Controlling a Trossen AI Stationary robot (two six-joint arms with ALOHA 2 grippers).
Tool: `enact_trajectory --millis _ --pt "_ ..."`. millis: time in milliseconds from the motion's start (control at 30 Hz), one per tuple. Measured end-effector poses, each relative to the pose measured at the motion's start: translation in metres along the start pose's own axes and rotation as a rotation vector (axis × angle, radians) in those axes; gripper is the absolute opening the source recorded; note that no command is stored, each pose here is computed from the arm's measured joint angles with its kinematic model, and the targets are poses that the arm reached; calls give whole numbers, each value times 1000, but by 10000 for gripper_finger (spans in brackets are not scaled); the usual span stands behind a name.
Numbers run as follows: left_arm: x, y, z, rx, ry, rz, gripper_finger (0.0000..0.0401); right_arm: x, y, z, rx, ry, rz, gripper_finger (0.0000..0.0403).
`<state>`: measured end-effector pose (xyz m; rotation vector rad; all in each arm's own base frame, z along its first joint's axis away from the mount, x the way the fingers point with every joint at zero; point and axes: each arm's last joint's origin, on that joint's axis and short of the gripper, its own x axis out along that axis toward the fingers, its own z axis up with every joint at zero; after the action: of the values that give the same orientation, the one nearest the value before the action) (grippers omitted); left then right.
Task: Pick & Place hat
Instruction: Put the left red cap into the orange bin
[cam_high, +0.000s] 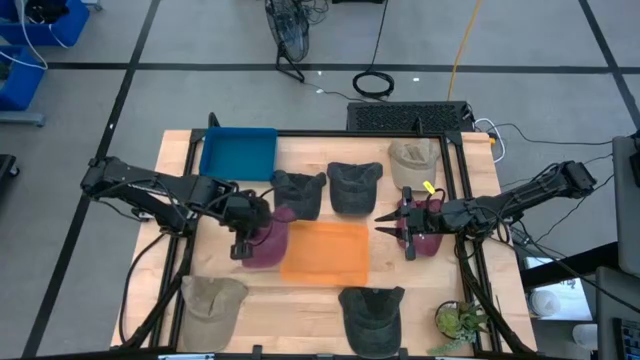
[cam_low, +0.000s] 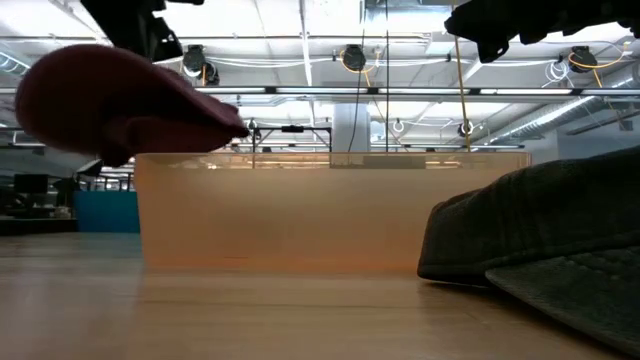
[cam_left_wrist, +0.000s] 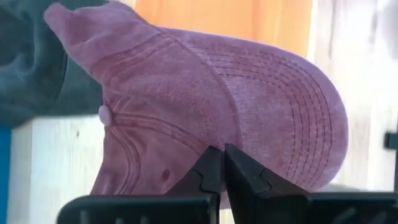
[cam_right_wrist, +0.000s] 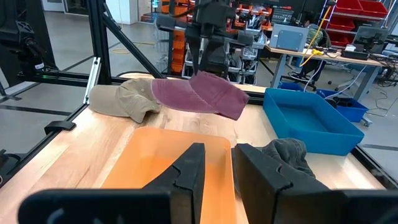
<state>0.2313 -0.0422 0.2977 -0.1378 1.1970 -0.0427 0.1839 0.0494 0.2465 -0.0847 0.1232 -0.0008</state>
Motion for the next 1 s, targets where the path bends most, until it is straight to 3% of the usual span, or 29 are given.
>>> enact_trajectory --millis 233,433,567,833,1000 --pt "0 0 3 4 -33 21 7 0 0 0 0 0 0 75" --pt "1 -2 18 -36 -187 25 18 0 0 0 0 0 0 75" --pt "13 -5 30 -63 -222 5 6 0 0 0 0 0 0 75" --pt "47 -8 48 -9 -210 15 11 0 0 0 0 0 0 75" --pt "61 -9 64 -6 -300 -3 14 0 0 0 -1 1 0 75"
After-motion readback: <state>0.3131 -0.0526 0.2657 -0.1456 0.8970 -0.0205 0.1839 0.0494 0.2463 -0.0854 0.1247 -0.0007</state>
